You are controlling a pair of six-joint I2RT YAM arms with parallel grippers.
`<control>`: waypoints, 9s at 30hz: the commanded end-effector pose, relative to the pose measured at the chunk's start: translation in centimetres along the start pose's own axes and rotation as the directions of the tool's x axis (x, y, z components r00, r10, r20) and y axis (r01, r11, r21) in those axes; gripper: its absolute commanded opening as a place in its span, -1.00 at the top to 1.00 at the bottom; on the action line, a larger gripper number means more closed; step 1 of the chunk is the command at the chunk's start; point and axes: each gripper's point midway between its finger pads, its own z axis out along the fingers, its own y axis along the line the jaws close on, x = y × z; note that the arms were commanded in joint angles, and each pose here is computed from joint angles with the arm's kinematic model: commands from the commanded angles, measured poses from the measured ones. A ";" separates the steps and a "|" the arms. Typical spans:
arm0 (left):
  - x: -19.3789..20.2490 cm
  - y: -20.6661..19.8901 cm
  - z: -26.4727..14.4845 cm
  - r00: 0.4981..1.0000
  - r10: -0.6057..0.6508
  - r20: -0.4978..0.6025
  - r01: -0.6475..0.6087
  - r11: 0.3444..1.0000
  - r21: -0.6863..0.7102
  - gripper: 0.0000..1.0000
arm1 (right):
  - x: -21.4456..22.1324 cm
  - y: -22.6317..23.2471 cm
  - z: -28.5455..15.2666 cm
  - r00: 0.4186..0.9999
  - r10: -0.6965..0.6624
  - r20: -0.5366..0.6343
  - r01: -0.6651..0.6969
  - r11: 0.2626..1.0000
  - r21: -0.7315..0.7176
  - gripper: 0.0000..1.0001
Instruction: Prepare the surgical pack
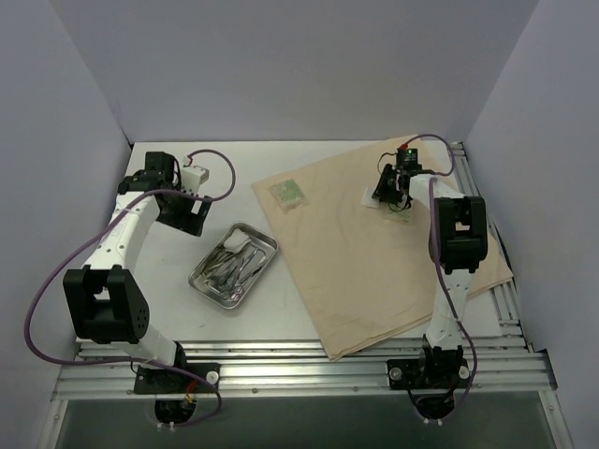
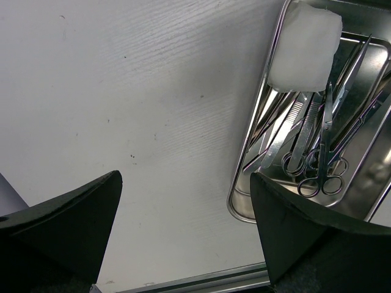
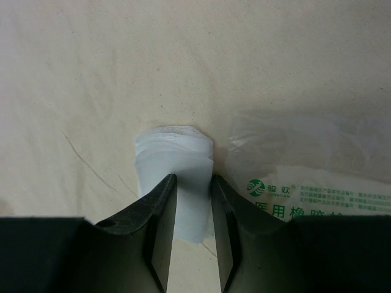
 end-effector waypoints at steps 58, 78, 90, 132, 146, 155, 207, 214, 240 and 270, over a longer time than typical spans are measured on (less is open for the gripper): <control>0.5 -0.5 -2.4 0.993 0.015 0.114 -0.010 0.999 -0.040 -0.93 | 23.4 32.1 -10.2 0.920 0.390 -0.048 -0.363 0.799 -0.480 1.00; 0.5 -0.3 -2.0 0.994 0.010 0.109 -0.005 0.999 -0.045 -0.93 | 26.2 29.4 -7.8 0.900 0.424 -0.096 -0.431 0.841 -0.326 1.00; 0.4 0.0 -2.3 0.994 0.011 0.108 -0.005 0.998 -0.056 -0.93 | 25.9 29.7 -6.7 0.895 0.437 -0.089 -0.442 0.841 -0.310 0.97; 0.0 0.4 -3.1 0.993 0.016 0.117 -0.007 0.997 -0.071 -0.93 | 7.0 26.5 -14.8 0.986 -0.011 0.164 0.081 0.898 -0.433 0.31; -0.3 0.6 -2.5 0.996 0.011 0.086 -0.005 0.998 -0.070 -0.93 | -1.8 -1.0 -12.2 0.994 0.041 0.101 -0.037 0.998 -0.043 -0.56; -0.1 0.6 -2.1 0.998 0.012 0.054 -0.008 0.997 -0.083 -0.93 | -2.5 -8.7 -9.6 0.985 0.161 0.064 -0.154 0.983 -0.102 -0.32; 7.1 2.7 -2.1 0.991 -0.132 -0.023 0.131 0.991 -0.021 -0.56 | 17.9 33.9 -16.2 0.725 -0.677 0.125 0.484 0.373 -0.792 1.00; 7.4 3.5 -3.3 0.990 -0.142 -0.007 0.141 0.988 -0.065 -0.58 | 24.3 38.9 -15.6 0.747 -0.658 0.097 0.378 0.300 -0.876 1.00; 7.3 3.7 -2.7 0.990 -0.144 -0.002 0.144 0.988 -0.059 -0.61 | 34.1 36.2 -14.5 0.724 -0.680 -0.114 0.204 0.369 -0.907 1.00; 6.4 4.2 -2.9 0.992 -0.128 -0.004 0.127 0.990 -0.061 -0.69 | 26.3 39.1 -17.2 0.714 -0.694 0.098 0.458 0.356 -0.814 -0.08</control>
